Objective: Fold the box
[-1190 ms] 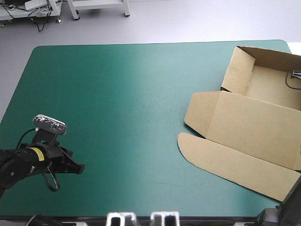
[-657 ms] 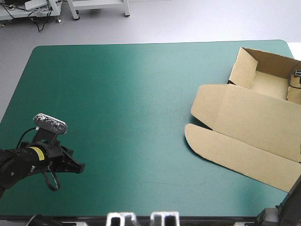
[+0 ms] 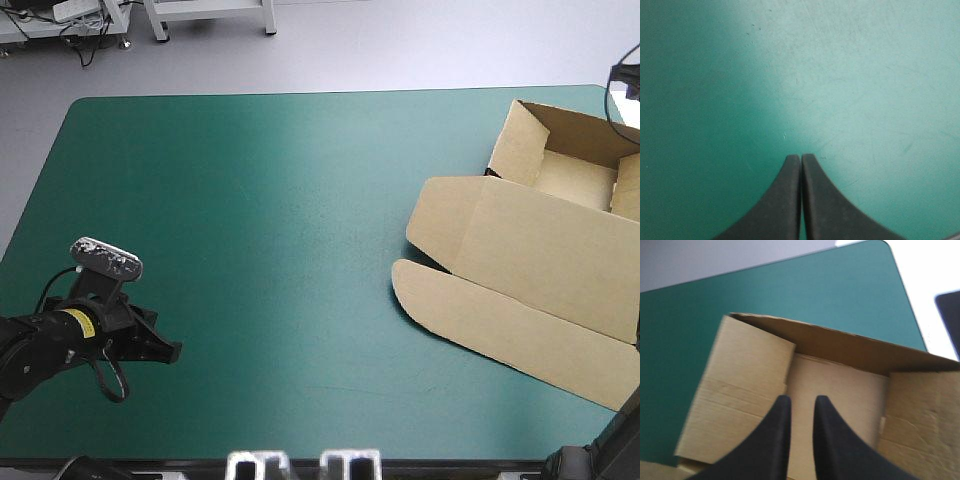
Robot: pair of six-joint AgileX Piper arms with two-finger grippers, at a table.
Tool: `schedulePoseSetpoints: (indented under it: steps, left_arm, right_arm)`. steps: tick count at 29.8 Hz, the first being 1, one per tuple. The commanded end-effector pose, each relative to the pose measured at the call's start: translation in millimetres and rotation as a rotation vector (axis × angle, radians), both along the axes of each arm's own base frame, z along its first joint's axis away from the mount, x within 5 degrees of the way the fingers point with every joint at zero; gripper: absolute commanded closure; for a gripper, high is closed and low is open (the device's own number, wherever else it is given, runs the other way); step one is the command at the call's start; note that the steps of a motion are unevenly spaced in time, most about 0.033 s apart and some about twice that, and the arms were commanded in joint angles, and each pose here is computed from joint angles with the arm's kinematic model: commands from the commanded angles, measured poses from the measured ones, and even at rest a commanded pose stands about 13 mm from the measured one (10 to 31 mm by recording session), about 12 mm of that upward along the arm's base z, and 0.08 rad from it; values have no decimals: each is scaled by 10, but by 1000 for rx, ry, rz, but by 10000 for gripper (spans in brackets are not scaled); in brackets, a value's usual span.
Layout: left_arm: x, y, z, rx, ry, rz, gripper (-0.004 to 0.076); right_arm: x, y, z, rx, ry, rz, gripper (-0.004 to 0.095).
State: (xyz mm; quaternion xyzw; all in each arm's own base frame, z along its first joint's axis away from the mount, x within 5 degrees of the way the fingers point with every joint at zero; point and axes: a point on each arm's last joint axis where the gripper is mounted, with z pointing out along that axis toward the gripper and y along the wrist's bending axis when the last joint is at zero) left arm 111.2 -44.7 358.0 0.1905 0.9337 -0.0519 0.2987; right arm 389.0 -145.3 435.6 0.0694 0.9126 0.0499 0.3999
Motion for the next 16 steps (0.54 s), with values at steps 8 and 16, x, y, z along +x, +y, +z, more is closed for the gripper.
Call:
schedulePoseSetpoints:
  steps: [8, 16]
  left_arm:
    - [57, -35, 133, -61, -119, -3, 734]
    - [71, -101, 172, -145, -148, -19, 734]
  right_arm:
    - [-458, 1458, 681, -41, -179, 407, 925]
    - [-892, 2082, 412, -197, -37, 574, 927]
